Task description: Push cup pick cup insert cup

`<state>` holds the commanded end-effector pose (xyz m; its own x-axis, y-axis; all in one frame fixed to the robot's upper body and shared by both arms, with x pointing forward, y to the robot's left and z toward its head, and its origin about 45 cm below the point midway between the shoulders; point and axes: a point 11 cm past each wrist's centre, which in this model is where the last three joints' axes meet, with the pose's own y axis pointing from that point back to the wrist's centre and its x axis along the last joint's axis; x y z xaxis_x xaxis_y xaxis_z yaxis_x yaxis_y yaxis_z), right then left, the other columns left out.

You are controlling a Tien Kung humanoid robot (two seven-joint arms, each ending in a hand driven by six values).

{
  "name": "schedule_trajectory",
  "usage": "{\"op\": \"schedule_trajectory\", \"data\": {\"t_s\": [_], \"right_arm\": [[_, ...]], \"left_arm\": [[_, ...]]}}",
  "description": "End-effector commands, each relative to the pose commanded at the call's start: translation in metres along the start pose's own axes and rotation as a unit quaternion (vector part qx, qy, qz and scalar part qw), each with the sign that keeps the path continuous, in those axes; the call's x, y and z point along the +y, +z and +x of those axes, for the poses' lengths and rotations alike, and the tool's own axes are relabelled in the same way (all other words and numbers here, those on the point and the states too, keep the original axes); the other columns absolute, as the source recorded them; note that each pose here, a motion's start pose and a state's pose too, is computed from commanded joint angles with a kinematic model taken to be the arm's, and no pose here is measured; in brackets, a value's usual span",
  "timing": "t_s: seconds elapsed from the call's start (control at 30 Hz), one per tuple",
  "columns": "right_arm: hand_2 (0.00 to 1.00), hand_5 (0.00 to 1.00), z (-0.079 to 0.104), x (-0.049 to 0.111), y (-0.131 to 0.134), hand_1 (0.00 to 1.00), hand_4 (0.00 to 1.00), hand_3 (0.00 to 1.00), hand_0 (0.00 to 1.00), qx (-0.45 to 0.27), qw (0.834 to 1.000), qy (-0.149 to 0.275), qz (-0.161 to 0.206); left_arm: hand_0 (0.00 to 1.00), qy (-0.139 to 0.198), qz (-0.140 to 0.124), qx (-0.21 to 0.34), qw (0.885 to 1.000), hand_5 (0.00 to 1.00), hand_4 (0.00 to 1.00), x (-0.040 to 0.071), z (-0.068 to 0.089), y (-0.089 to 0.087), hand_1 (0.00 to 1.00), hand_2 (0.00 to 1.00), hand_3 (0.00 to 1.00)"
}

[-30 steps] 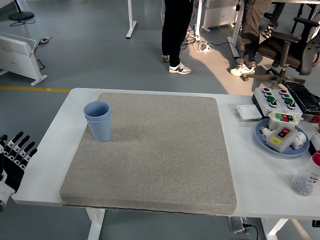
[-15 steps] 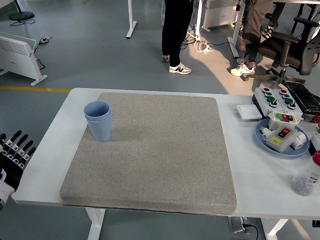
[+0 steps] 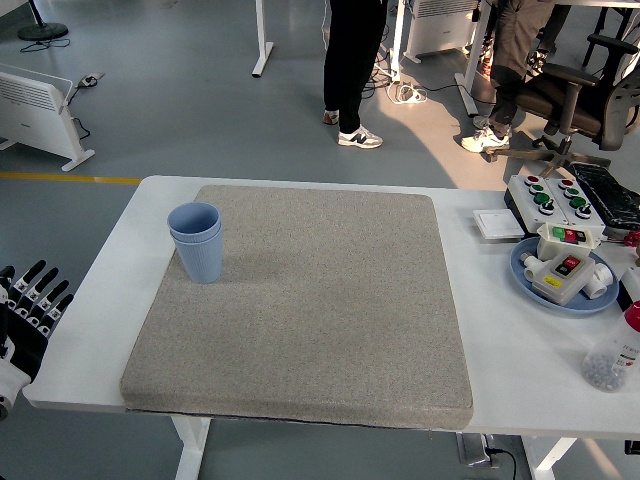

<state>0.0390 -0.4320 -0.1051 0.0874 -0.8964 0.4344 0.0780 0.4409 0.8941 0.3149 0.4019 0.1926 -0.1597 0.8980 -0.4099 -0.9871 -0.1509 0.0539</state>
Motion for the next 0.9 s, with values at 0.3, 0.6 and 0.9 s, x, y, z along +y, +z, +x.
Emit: {"op": "schedule_trajectory", "data": {"t_s": [0.3,0.6,0.9], "right_arm": [[0.644,0.743,-0.0002,0.0000,0.0006,0.547,0.222,0.641,0.530,0.003,1.000,0.000,-0.001],[0.644,0.745,-0.0007,-0.0003,0.0021,0.547,0.222,0.641,0.530,0.003,1.000,0.000,-0.002],[0.644,0.744,-0.0007,-0.0011,0.0066,0.547,0.222,0.641,0.530,0.008,1.000,0.001,-0.006]], "left_arm": [[0.869,-0.002,-0.001,-0.002,1.000,0.998,0.611,-0.0003,0.0002,0.0001,0.873,0.898,0.859],[0.869,-0.003,0.004,-0.004,1.000,0.998,0.617,0.0001,0.0000,-0.0027,0.874,0.900,0.860],[0.869,0.000,0.007,-0.006,1.000,0.998,0.621,0.0017,0.0020,-0.0043,0.874,0.900,0.861]]}}
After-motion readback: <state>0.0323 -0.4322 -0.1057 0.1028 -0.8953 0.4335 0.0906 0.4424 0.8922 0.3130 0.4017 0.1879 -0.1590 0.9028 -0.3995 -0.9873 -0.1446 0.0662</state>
